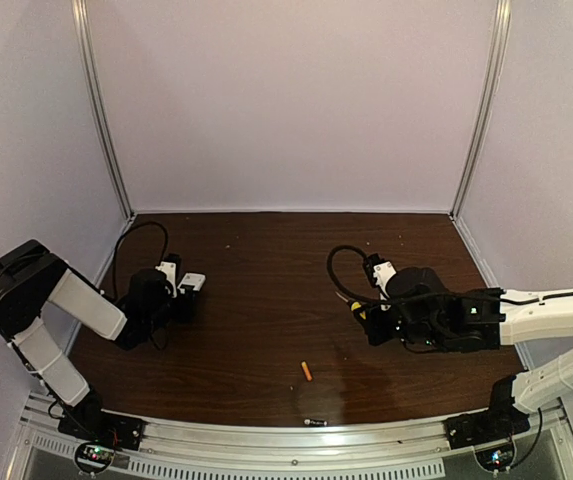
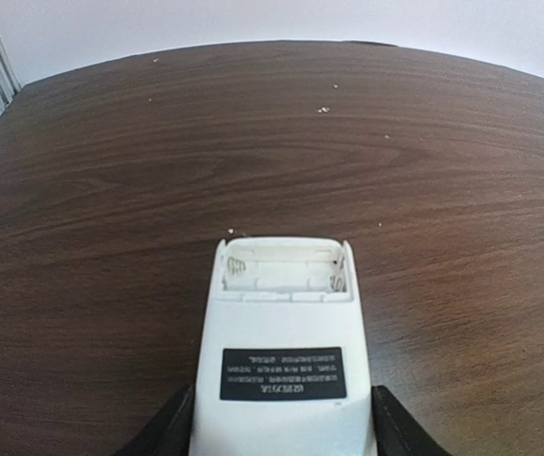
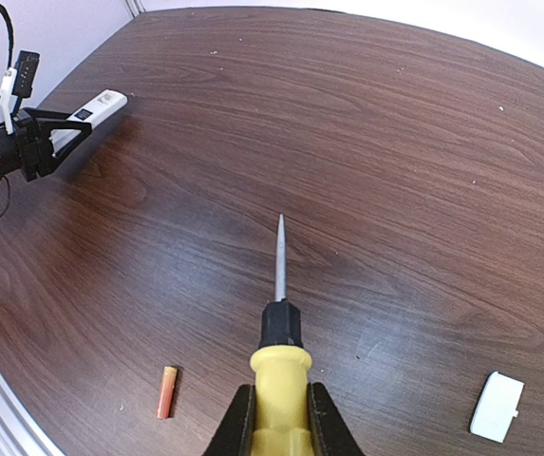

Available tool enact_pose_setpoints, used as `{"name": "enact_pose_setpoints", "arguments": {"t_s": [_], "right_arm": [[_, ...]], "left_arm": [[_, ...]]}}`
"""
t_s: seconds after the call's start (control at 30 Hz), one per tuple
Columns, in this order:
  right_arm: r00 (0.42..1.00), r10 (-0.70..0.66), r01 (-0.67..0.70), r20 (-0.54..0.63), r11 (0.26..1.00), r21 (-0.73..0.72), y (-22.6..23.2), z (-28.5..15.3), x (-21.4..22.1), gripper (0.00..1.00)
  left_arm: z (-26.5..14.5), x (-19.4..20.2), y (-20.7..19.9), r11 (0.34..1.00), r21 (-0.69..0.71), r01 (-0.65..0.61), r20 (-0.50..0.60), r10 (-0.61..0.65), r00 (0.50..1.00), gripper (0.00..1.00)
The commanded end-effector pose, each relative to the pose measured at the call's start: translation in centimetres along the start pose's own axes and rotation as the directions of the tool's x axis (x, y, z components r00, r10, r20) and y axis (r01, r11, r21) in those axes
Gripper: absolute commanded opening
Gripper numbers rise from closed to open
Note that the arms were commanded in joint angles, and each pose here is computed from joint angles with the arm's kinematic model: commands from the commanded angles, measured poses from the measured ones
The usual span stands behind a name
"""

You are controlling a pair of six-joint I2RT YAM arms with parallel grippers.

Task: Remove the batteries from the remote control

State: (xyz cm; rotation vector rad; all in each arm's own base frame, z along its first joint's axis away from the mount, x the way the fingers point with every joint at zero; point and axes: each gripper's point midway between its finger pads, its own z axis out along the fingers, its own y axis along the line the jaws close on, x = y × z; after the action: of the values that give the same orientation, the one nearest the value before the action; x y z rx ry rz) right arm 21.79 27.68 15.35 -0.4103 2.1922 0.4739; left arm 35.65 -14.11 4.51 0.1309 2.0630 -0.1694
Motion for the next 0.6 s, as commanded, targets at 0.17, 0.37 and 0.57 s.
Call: {"name": "enact_pose_setpoints", "arguments": {"t_s": [0.17, 0.37, 0.57], "right_arm": [[0.999, 0.021, -0.022, 0.029, 0.999, 0.023, -0.59, -0.05, -0.43, 0.00], [0.999, 0.021, -0.021, 0.028, 0.999, 0.024, -0.61, -0.04, -0.41, 0.00], [0.999, 0.020, -0.021, 0.028, 0.999, 0.025, -0.63, -0.03, -0.37, 0.00]], "left_arm": [[0.36, -1.25, 0.04, 0.999, 0.000, 0.032, 0.040, -0.032, 0.999, 0.44], [0.14, -1.38, 0.03, 0.999, 0.003, 0.036, 0.049, -0.036, 0.998, 0.64], [-0.31, -1.73, 0.22, 0.999, -0.001, 0.040, 0.062, -0.040, 0.997, 0.79]]}}
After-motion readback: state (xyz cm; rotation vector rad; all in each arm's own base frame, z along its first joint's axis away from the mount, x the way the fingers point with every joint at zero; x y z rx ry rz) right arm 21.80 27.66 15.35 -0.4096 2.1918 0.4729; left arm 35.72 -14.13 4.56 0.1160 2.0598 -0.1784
